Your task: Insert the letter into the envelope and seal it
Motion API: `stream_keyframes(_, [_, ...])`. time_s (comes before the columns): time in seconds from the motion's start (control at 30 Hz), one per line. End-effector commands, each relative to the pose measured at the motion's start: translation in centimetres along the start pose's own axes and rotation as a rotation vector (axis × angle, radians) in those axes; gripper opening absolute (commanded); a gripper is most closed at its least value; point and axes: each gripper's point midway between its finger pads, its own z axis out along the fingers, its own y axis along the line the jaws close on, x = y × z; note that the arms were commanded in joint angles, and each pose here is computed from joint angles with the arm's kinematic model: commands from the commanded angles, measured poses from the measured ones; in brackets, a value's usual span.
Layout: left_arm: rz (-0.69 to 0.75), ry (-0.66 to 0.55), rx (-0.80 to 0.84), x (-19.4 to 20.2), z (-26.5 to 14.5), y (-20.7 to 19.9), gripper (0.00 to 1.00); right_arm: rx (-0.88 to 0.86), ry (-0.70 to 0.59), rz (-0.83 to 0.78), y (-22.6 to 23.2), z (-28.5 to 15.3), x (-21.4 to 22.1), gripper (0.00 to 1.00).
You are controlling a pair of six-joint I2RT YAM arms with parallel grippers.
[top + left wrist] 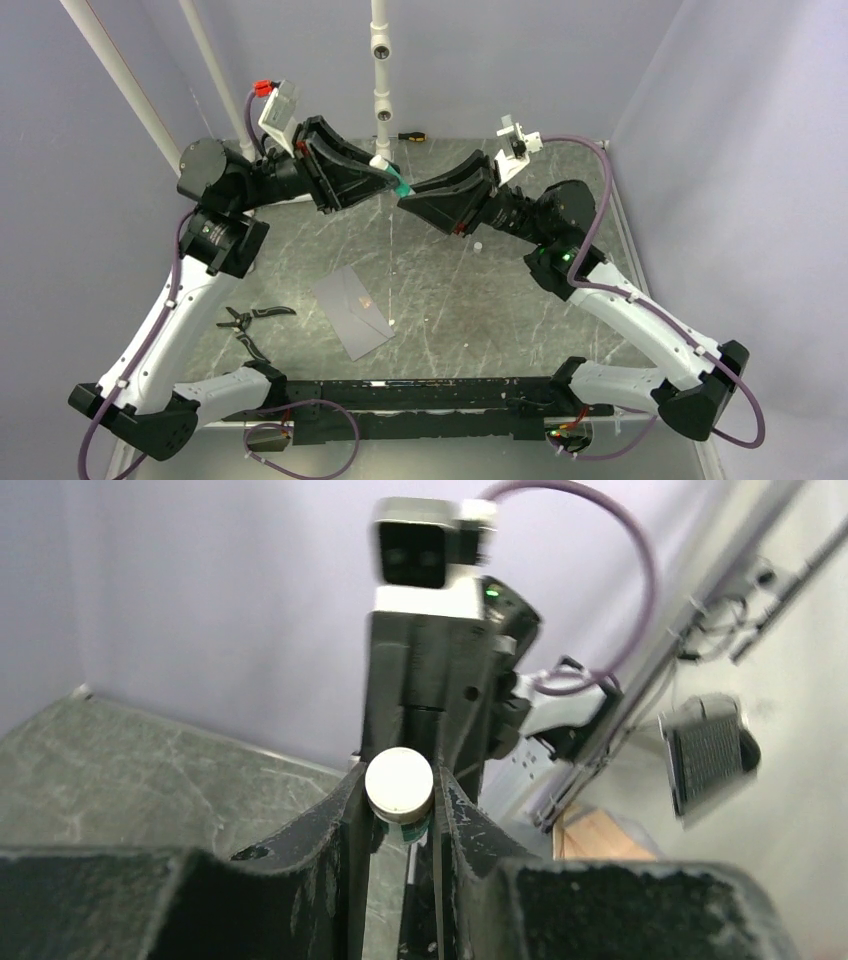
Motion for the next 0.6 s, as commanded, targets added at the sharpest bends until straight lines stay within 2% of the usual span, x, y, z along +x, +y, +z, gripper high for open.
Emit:
stream_keyframes(0.0, [-0.136,-0.082,-0.285,-1.6,-0.6,3.5,0.02,0.183,0.168,-0.400,-4.3,-1.2,0.8,0.06])
stream_keyframes(0.13, [-0.283,-0.124,-0.456,-1.7,-1.5,5.9,0.02,0.291,0.244,-0.700,-7.6,-2.5,0.4,0.06])
stream_keyframes(0.2, [-0.393,-0.123,-0.607,-1.0,-2.5,7.8,0.03,0.340,0.259,-0.829,-8.9,-3.2,0.3,0.09])
stream_keyframes(0.27, [-0.417,-0.101,-0.671,-0.5,-3.1,8.4,0.02,0.399,0.277,-0.889,-10.3,-3.7,0.1,0.23])
stream_keyframes(0.33, [-0.406,-0.109,-0.674,-0.4,-3.2,8.5,0.02,0.435,0.277,-0.890,-10.7,-3.9,-0.3,0.48])
stream_keyframes(0.4, [-0.387,-0.103,-0.667,-0.3,-3.2,8.6,0.02,0.414,0.250,-0.867,-9.8,-3.8,-0.7,0.65])
stream_keyframes(0.5, [-0.351,-0.067,-0.609,-0.1,-2.5,8.1,0.03,0.357,0.238,-0.811,-8.4,-3.5,-0.4,0.76])
stream_keyframes(0.57, [-0.314,-0.052,-0.552,-0.3,-2.0,7.5,0.02,0.328,0.261,-0.778,-7.9,-3.3,0.2,0.79])
